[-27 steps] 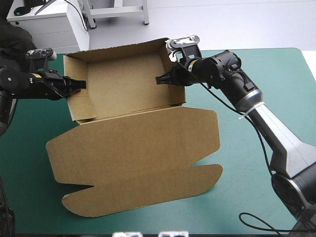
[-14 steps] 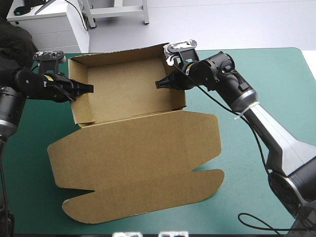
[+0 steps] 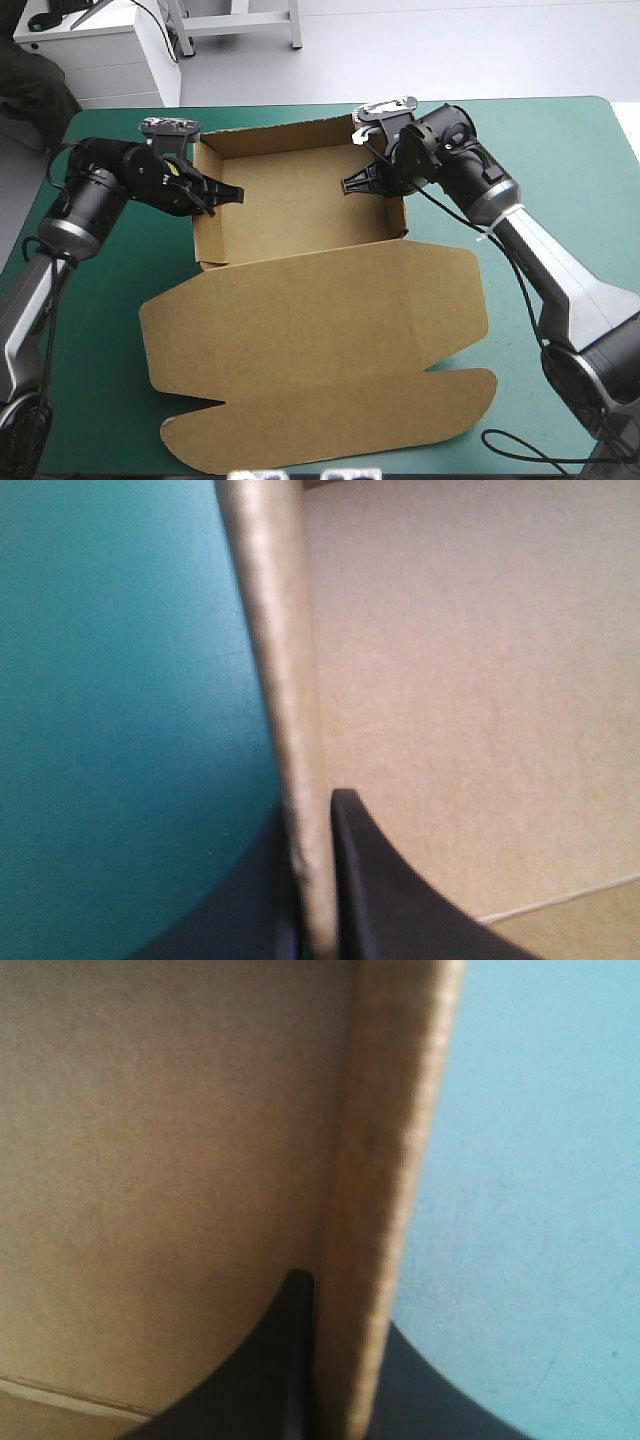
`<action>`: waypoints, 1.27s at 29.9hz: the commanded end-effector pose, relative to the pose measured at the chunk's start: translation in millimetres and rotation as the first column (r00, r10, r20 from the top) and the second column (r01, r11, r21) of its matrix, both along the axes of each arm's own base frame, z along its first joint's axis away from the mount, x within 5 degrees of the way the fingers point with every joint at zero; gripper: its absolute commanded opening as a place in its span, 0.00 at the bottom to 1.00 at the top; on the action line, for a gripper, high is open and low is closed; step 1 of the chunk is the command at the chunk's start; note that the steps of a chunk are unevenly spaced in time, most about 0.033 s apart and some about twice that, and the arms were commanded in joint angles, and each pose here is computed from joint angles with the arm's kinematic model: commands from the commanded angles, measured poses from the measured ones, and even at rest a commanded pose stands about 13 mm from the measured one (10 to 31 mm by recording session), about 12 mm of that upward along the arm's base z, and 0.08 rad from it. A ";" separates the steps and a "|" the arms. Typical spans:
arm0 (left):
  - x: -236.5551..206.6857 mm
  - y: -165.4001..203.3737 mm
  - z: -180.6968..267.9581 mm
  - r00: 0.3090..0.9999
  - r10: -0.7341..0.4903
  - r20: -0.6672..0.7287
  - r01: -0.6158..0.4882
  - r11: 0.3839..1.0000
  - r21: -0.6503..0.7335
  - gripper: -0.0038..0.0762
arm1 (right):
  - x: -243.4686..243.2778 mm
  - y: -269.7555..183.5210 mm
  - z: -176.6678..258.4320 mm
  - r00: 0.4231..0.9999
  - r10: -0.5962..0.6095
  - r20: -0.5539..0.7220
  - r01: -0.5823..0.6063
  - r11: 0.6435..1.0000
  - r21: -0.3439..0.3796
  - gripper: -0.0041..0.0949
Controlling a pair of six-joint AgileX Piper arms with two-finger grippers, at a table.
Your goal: Fold the box
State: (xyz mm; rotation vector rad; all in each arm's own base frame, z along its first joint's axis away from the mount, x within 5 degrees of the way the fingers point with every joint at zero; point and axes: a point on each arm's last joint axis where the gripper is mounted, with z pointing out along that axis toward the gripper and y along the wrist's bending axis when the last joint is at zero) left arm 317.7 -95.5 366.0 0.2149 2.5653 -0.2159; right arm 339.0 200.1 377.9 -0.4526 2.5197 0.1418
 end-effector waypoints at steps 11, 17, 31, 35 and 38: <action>7.7 -63.7 -31.4 0.998 -0.047 -0.043 0.049 0.997 0.051 0.04 | -11.3 0.1 -25.7 0.992 0.007 -0.129 -0.010 1.000 -0.022 0.03; 14.4 -68.4 -46.2 0.996 -0.043 -0.080 0.049 0.996 0.068 0.04 | -13.1 3.2 -55.2 0.983 0.008 -0.183 -0.009 1.000 -0.004 0.03; 31.5 -69.0 -79.5 0.981 0.019 -0.192 -0.013 0.999 0.033 0.04 | -14.9 1.8 -84.8 0.969 -0.028 -0.247 0.023 0.999 -0.023 0.03; 34.9 -63.5 -81.8 0.976 0.040 -0.213 -0.039 0.999 0.006 0.04 | -10.4 -0.1 -83.7 0.969 -0.044 -0.244 0.053 0.998 0.032 0.03; 35.5 -62.2 -81.8 0.978 0.040 -0.205 -0.036 0.999 0.023 0.04 | -3.5 -7.7 -82.5 0.963 -0.074 -0.261 0.104 0.989 0.101 0.03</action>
